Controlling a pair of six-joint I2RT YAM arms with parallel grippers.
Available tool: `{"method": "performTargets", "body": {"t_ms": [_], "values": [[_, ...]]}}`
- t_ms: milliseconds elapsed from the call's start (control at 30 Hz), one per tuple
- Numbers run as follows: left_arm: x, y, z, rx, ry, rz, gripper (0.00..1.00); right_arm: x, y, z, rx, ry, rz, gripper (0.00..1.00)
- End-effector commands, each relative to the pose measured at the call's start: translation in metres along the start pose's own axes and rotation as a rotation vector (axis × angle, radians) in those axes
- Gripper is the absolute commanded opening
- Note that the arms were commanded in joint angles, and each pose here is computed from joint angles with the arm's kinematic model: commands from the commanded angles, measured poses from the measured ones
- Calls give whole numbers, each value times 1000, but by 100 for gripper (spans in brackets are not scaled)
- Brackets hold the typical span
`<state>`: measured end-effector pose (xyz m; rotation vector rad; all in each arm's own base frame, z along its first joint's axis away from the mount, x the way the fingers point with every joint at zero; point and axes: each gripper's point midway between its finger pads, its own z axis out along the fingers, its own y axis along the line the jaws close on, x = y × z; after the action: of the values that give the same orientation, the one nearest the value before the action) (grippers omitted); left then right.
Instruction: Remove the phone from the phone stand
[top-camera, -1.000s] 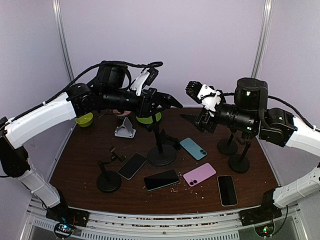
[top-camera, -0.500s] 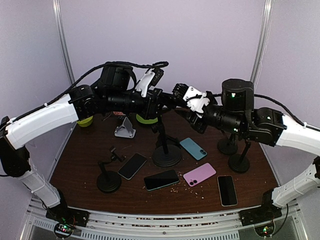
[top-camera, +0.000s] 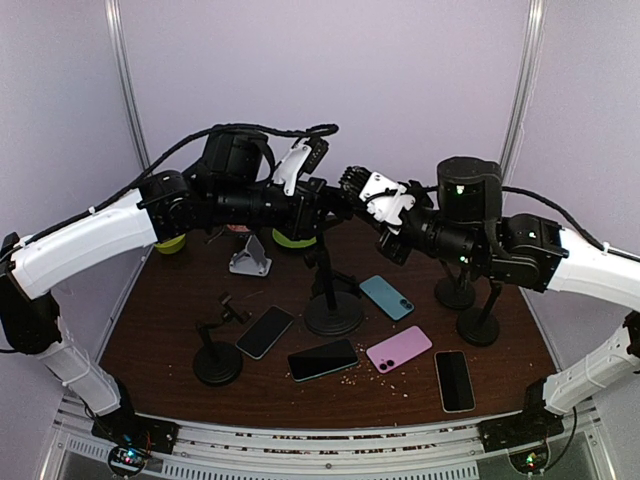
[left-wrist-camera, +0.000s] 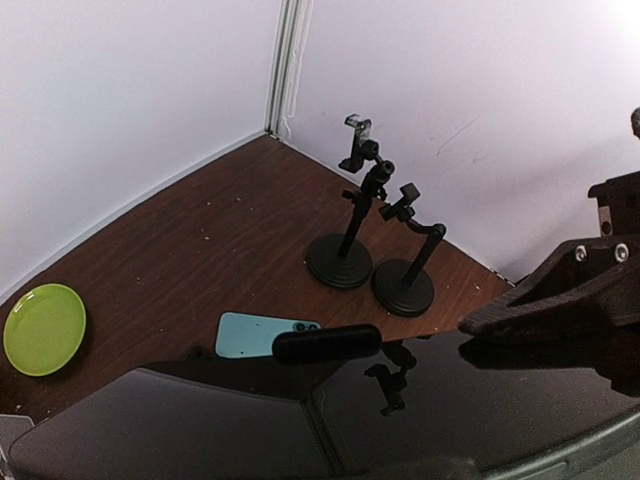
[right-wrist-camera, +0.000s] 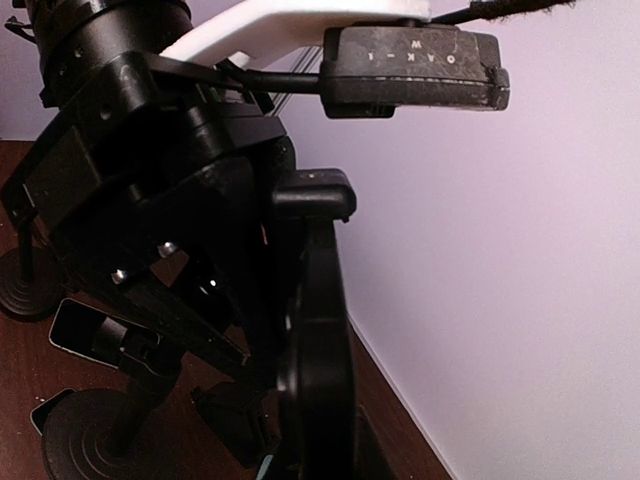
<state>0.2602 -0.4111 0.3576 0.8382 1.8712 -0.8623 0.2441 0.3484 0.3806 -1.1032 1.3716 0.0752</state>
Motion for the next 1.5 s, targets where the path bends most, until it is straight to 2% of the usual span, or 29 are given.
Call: {"method": "performTargets", "body": {"t_ms": [0,467,867,1467], "values": [[-88,-21,-32,54,-313,-15,0,-8,-4,-6,20,-15,14,0],[-66,0,-13,-22,-287,-116,0,13,23,-37,-19,-6,70,0],[-33,-24,22,22,-224,-124,0,45,51,-76,-102,6,168,0],[-29,-16,34,-20,-215,-133,0,56,57,-105,-181,-27,203,0]]}}
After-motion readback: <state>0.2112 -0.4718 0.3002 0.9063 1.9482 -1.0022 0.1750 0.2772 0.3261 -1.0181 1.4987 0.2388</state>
